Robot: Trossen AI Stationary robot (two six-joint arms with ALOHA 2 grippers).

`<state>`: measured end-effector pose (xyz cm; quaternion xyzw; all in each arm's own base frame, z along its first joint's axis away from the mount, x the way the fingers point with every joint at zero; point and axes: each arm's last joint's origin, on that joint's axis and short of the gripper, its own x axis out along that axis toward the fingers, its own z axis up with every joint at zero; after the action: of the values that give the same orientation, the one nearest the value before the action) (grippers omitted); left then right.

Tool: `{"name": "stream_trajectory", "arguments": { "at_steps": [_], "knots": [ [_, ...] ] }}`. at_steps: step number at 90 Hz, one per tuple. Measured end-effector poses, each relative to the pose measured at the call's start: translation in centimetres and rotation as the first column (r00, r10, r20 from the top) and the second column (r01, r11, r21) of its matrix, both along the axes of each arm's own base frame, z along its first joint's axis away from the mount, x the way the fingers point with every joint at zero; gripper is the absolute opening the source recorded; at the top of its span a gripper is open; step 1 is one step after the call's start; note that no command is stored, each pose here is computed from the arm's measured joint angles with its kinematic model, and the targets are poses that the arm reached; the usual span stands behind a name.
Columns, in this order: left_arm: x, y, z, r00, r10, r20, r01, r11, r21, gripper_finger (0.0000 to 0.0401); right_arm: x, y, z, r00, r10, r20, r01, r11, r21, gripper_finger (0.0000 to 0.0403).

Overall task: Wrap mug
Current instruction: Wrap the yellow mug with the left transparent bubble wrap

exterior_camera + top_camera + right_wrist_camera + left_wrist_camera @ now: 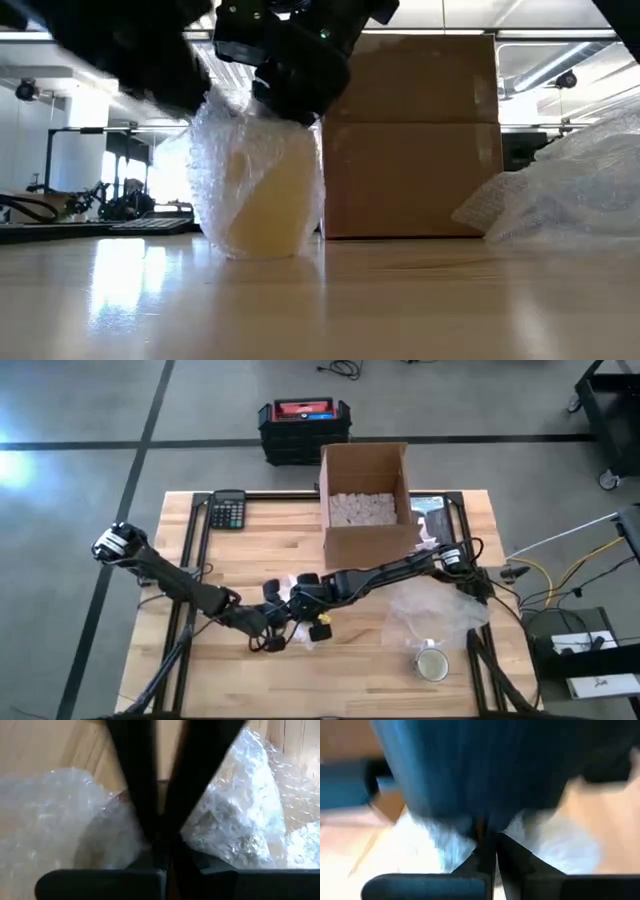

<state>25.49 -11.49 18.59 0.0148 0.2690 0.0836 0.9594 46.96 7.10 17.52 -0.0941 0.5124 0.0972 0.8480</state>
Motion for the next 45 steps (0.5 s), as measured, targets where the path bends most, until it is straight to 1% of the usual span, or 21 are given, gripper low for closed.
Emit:
{"name": "stream_trajectory", "arguments": {
  "at_steps": [6, 19, 27, 33, 37, 40, 45],
  "knots": [
    [0.2, -0.1, -0.3, 1.000, 0.012, 0.001, -0.012, 1.000, 0.005, 0.0001, -0.2, 0.0, 1.1, 1.000, 0.005, -0.028, -0.005, 1.000, -0.007, 0.0000],
    [0.2, -0.1, -0.4, 1.000, 0.018, -0.003, -0.018, 1.000, 0.006, 0.0001, -0.6, 0.0, 4.5, 1.000, 0.005, -0.030, -0.006, 1.000, -0.007, 0.0000],
    [0.1, 0.0, -0.3, 1.000, 0.015, -0.005, -0.015, 1.000, 0.005, 0.0001, -0.6, 0.4, 5.6, 1.000, 0.023, -0.022, -0.022, 1.000, 0.019, 0.0000],
    [0.1, 0.0, -0.3, 1.000, 0.014, -0.004, -0.014, 1.000, 0.004, 0.0001, -0.4, 1.2, 5.8, 0.998, 0.064, -0.003, -0.064, 0.995, 0.079, 0.0000],
    [0.1, 0.0, -0.2, 1.000, 0.016, -0.004, -0.016, 1.000, 0.005, 0.0001, -0.1, 1.7, 5.3, 0.997, 0.082, 0.018, -0.083, 0.991, 0.104, 0.0000],
    [0.1, 0.0, -0.2, 1.000, 0.016, -0.004, -0.016, 1.000, 0.004, 0.0002, -0.1, 2.0, 4.7, 0.997, 0.080, 0.018, -0.081, 0.992, 0.101, 0.0000],
    [0.1, 0.0, -0.2, 1.000, 0.018, -0.004, -0.018, 1.000, 0.002, 0.0001, -0.1, 2.0, 3.0, 0.998, 0.062, -0.021, -0.060, 0.995, 0.076, 0.0000]
  ]
}}
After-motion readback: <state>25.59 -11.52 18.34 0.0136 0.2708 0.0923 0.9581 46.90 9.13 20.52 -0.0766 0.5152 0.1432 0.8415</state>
